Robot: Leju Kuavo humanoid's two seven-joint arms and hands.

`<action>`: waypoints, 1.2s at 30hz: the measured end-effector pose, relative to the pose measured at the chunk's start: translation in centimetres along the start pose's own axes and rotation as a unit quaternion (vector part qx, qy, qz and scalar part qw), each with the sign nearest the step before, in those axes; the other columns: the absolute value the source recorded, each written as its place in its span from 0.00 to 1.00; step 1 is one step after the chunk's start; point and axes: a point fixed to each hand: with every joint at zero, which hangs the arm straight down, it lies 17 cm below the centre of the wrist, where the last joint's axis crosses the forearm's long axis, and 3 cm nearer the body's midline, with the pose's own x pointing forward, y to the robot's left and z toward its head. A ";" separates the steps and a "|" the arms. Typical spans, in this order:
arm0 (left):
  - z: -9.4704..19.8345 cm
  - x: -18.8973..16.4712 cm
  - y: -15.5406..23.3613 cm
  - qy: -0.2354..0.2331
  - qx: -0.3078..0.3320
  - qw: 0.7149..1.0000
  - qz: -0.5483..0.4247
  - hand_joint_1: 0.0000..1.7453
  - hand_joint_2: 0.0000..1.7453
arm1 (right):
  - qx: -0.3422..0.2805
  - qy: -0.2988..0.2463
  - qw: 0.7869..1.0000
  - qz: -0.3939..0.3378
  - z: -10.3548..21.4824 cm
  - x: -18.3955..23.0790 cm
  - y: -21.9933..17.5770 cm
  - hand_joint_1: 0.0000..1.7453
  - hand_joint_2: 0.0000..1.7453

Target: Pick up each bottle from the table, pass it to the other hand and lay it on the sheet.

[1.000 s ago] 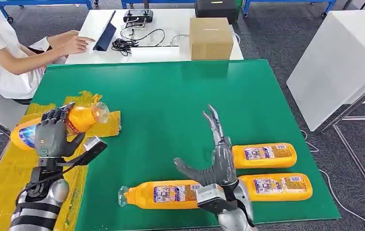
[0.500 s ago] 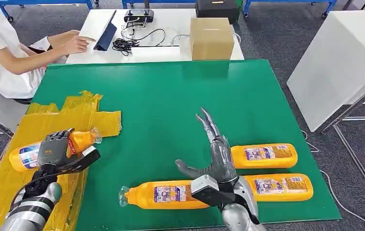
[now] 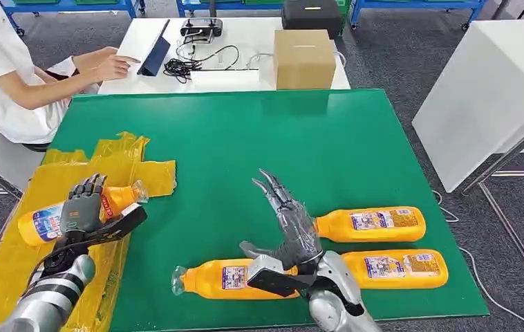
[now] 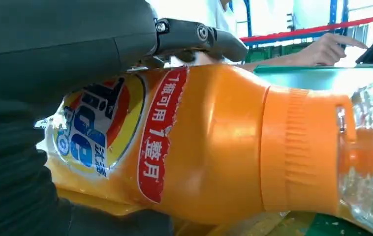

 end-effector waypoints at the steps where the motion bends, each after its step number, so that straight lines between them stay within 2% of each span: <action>1: -0.1 0.0 0.0 0.000 0.000 1.000 0.001 0.00 1.00 | 0.003 0.000 1.000 0.001 0.0 -0.1 0.2 0.00 1.00; 36: 0.0 0.2 -0.5 0.004 -0.007 1.000 0.007 0.00 1.00 | 0.018 0.007 1.000 0.004 0.3 -0.9 1.1 0.00 1.00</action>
